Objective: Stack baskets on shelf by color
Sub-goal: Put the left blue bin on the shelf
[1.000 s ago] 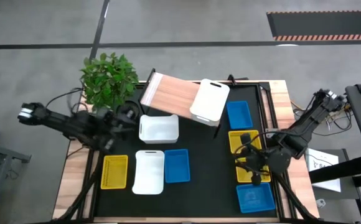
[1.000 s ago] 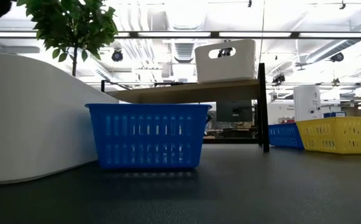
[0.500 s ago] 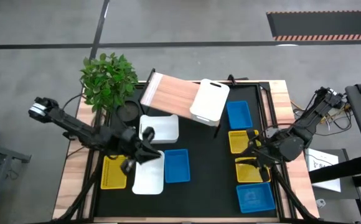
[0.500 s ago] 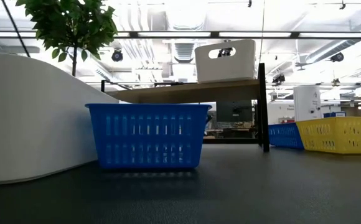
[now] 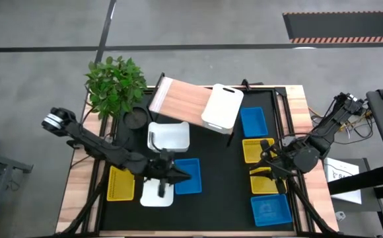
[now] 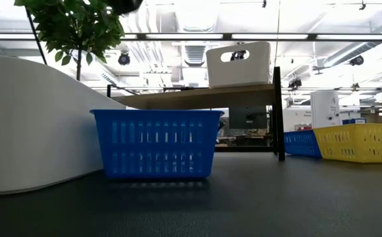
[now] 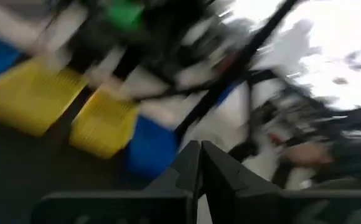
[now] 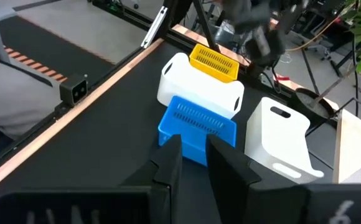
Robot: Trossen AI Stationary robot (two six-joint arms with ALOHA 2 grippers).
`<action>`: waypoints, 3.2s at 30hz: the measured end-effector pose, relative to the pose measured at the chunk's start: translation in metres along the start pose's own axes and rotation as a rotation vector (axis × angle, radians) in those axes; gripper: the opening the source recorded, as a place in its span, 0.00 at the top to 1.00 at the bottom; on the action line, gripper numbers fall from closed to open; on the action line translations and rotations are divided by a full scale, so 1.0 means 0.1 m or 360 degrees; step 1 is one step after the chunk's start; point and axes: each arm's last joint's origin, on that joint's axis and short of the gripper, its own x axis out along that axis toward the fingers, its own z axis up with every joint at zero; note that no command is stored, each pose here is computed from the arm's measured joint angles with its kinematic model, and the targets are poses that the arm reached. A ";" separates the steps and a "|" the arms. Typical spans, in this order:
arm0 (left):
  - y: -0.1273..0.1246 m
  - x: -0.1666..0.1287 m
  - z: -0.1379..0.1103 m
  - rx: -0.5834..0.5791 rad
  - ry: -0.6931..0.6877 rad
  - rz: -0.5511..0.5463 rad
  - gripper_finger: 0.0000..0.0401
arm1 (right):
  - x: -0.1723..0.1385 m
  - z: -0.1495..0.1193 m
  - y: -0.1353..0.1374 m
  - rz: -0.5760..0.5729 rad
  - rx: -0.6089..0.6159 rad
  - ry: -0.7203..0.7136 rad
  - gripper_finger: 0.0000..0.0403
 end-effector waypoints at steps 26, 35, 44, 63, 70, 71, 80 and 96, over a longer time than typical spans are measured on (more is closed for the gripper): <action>-0.22 0.75 -0.43 0.0509 0.1318 0.0432 1.00 | 0.00 -0.01 0.00 0.0002 0.0017 0.0018 0.84; -0.13 0.72 -0.54 0.0436 0.1431 0.0514 1.00 | 0.00 -0.02 0.00 0.0003 0.0020 0.0022 0.84; -0.03 0.68 -0.63 0.0368 0.1462 0.0594 0.94 | 0.00 -0.02 0.00 0.0002 0.0021 0.0021 0.84; 0.16 0.70 -0.78 0.0619 0.1189 0.0594 0.49 | 0.02 -0.06 0.02 0.0003 0.0009 0.0040 0.84; 0.32 0.63 -0.91 0.0645 0.1204 0.0653 0.49 | 0.03 -0.08 0.02 -0.0007 -0.0018 0.0051 0.84; 0.34 0.61 -0.91 0.0662 0.1204 0.0672 0.49 | 0.03 -0.08 0.02 -0.0007 -0.0018 0.0051 0.84; 0.36 0.61 -0.92 0.0783 0.1224 0.0659 0.52 | 0.03 -0.08 0.02 -0.0007 -0.0023 0.0051 0.84; 0.37 0.59 -0.91 0.0836 0.1232 0.0652 0.98 | 0.03 -0.08 0.02 -0.0008 -0.0023 0.0050 0.84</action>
